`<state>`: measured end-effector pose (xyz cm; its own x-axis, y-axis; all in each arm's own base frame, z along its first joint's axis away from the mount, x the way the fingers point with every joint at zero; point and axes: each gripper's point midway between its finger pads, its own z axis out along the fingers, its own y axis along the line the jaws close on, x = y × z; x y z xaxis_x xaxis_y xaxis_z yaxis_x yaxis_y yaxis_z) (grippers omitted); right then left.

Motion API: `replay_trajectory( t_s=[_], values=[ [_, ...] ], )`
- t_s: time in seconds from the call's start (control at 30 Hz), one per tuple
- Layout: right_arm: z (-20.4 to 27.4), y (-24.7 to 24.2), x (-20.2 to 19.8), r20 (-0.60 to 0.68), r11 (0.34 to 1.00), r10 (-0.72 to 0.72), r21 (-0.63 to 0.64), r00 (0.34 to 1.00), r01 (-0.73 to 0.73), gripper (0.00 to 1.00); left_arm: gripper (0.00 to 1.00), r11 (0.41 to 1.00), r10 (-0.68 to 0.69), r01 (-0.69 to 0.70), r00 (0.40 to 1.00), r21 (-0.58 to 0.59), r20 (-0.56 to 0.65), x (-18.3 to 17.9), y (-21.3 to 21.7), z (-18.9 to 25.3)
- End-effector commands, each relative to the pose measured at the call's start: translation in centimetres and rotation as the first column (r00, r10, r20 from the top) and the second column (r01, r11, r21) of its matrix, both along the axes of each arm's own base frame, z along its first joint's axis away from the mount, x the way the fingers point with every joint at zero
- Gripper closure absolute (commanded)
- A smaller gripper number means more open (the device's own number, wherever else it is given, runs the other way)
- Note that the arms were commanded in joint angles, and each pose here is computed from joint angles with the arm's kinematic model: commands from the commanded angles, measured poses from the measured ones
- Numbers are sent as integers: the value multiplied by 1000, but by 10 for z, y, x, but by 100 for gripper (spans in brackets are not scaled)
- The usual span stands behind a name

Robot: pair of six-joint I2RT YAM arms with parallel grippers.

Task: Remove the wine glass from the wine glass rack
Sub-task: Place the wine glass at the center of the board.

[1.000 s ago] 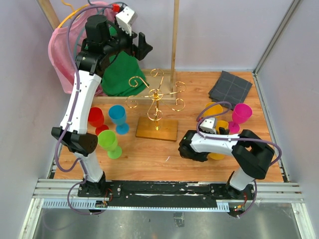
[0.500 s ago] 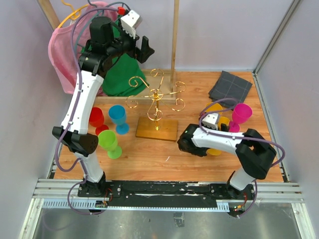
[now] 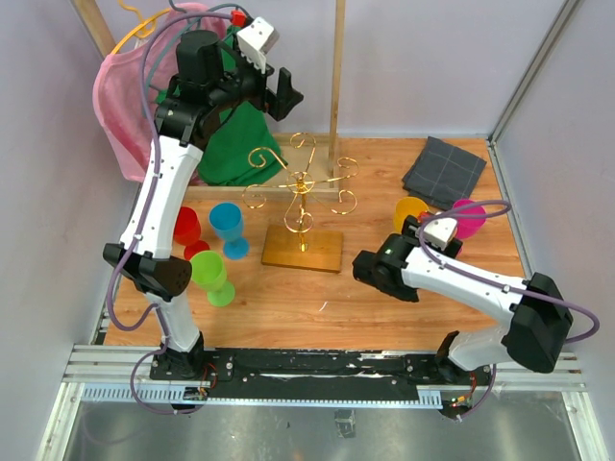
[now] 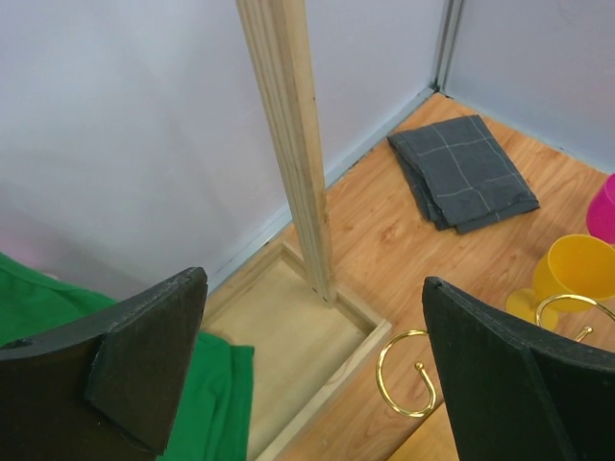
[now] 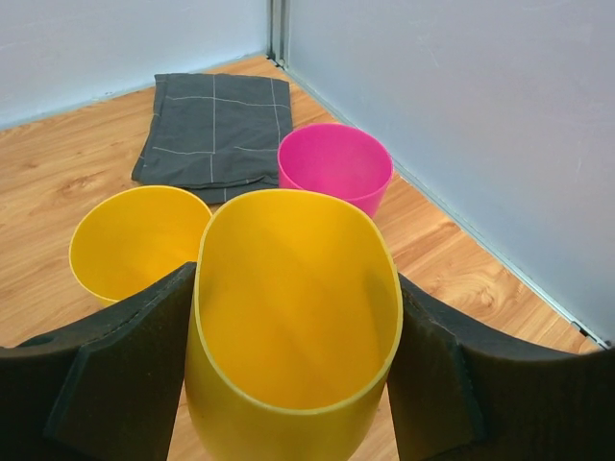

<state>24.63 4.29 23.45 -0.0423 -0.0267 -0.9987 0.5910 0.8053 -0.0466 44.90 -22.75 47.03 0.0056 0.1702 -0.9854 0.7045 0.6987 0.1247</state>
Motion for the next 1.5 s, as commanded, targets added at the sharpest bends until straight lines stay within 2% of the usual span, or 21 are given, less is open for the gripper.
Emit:
replay_trajectory(
  t_s=[0.0, 0.5, 0.8, 1.2, 1.47],
  values=[
    [30, 7, 17, 151, 996, 61, -70, 987, -51, 38, 1, 1000, 2, -2, 1000, 1, 21, 0, -4, 6],
    [35, -25, 28, 135, 991, -85, -93, 987, 98, 33, 1, 1000, 12, -12, 1000, 12, 0, -4, -1, -1],
    [69, -43, 12, 180, 991, -113, -44, 977, 123, 34, 1, 1000, 0, 0, 1000, 0, -3, -6, -8, 1],
    [33, -34, 15, 173, 996, -69, -44, 983, 78, 32, 1, 1000, 4, -4, 1000, 21, -10, -11, -5, -5],
    [78, -51, 1, 223, 994, -112, 11, 968, 112, 35, 1, 1000, 0, 0, 1000, 9, -10, -13, -7, -2]
  ],
)
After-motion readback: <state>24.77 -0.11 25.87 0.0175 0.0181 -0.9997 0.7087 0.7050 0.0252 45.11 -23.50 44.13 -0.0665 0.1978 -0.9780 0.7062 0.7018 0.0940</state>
